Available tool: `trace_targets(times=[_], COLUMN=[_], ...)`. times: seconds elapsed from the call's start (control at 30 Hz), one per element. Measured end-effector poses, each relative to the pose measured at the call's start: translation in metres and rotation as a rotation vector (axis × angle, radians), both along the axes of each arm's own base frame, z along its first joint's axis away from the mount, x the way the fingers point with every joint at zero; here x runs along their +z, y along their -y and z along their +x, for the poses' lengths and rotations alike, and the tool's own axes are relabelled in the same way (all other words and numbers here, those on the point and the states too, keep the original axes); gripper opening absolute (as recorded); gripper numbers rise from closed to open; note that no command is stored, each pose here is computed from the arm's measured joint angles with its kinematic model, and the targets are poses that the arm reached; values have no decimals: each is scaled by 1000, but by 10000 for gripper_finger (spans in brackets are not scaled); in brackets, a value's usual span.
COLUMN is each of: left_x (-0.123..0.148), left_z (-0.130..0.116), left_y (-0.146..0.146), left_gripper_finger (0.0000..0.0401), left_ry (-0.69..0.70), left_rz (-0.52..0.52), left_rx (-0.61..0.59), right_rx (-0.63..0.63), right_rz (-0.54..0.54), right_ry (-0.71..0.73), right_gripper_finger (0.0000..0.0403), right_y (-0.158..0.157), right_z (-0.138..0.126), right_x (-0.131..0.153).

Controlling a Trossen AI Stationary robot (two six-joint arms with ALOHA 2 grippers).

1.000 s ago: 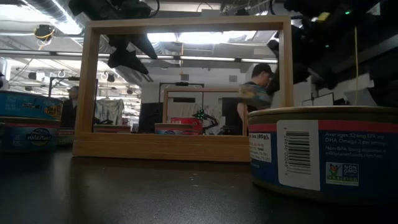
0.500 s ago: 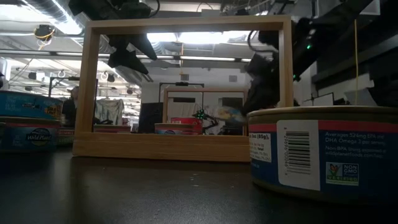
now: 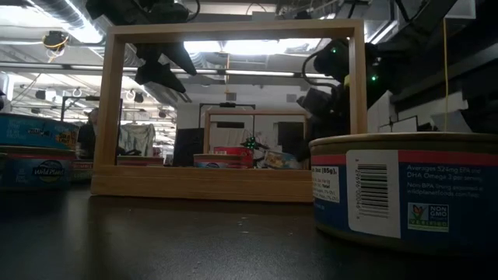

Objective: Stack canned seafood by type on shelf
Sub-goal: Put the yellow-blue tuna can on the shelf, then stack the yellow-blue tuna can on top of the other yellow-blue tuna can on the shelf

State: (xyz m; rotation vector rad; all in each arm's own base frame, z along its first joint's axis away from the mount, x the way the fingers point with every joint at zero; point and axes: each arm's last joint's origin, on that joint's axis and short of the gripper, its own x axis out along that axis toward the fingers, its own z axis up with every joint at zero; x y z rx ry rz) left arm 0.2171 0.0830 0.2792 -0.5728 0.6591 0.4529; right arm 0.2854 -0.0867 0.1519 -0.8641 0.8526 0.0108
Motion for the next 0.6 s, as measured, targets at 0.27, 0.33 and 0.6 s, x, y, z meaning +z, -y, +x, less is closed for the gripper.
trace_targets(times=[0.27, 0.33, 0.6], left_x=[0, 0, 0], left_z=[0, 0, 0], left_y=[0, 0, 0], left_gripper_finger=[262, 262, 262], left_ry=[0, 0, 0], left_rz=[0, 0, 0], left_rx=[0, 0, 0], right_rx=[-2, -3, -30], right_rz=[-12, -14, -39], right_ry=[31, 36, 50], right_gripper_finger=[32, 47, 119], right_y=[0, 0, 1], right_z=[3, 3, 4], right_x=[2, 3, 5])
